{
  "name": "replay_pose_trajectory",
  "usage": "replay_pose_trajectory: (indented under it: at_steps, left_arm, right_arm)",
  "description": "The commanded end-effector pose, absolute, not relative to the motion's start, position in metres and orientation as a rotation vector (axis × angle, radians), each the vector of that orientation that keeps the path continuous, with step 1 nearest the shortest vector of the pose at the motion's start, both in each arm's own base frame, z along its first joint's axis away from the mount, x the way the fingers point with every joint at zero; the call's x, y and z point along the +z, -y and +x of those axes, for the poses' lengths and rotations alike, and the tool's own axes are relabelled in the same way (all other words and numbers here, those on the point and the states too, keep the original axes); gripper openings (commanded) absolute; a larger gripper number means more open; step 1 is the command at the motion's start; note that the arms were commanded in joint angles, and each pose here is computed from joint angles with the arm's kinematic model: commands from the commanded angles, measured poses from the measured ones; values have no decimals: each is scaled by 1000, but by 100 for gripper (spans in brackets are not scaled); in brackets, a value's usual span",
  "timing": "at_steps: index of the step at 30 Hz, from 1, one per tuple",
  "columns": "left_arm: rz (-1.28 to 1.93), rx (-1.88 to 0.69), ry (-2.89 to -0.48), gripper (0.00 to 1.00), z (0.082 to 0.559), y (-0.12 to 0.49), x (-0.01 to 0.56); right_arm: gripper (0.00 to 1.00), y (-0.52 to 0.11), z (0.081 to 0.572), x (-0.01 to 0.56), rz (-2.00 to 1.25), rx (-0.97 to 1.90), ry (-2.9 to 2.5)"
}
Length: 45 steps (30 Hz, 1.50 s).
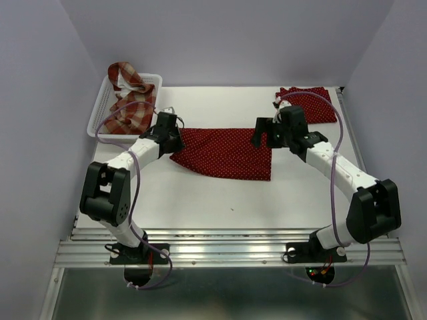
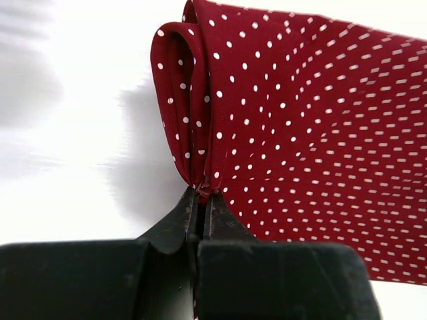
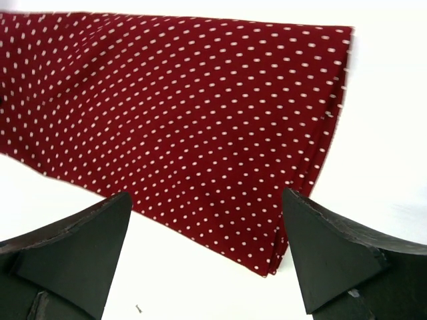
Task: Fold and stack the skirts
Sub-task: Fold the skirt
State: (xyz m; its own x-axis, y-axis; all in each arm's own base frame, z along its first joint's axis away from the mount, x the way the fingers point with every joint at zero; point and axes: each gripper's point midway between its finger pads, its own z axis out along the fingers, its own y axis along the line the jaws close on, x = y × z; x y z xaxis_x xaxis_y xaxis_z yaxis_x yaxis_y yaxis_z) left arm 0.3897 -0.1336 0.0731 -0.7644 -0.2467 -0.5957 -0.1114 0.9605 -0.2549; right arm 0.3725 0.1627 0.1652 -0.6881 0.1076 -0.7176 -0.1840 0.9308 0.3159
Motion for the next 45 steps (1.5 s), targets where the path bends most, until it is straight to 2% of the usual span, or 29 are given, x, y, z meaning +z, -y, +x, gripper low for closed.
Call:
replay_pose_trajectory:
  at_steps: [1,4,5,6,9,11,15,20,26,37,41,42,43,45]
  left_arm:
    - [-299,-239,-2322,0,394,124,124]
    - [-297,-239,-2301,0,390,123,138]
    - [-293,-243,-2297,0,389,124,141]
    - [-293,-249,-2285,0,388,124,148]
    - [-291,-257,-2281,0,385,125,156]
    - [-291,-264,-2283,0,383,126,160]
    - [-286,-257,-2271,0,383,126,169]
    - [-272,-265,-2249,0,382,127,182]
    - [-260,-281,-2223,0,383,130,194]
    - [-220,-313,-2212,0,385,144,203]
    - [-232,-288,-2211,0,387,141,202]
    - [-234,-282,-2214,0,386,141,202]
    - [-239,-271,-2214,0,387,139,201]
    - [-246,-257,-2218,0,386,137,200]
  right_arm:
    - [98,-210,382,193,-169,586,-2159]
    - [78,-248,387,186,-228,639,-2151]
    - [60,-257,391,170,-224,643,-2182]
    - [51,-271,394,168,-215,678,-2170]
    - [31,-302,408,156,-218,711,-2160]
    - [29,-329,412,161,-255,736,-2131]
    - [25,-357,414,129,-270,750,-2190]
    - [24,-372,427,98,-247,698,-2211]
    - [24,-382,421,66,-243,656,-2268]
    - [26,-392,417,49,-274,641,-2307]
    - [44,-378,425,95,-220,579,-2231]
    - [56,-372,426,104,-202,551,-2218]
    - [62,-363,429,112,-185,532,-2204]
    - [86,-346,427,133,-151,509,-2177]
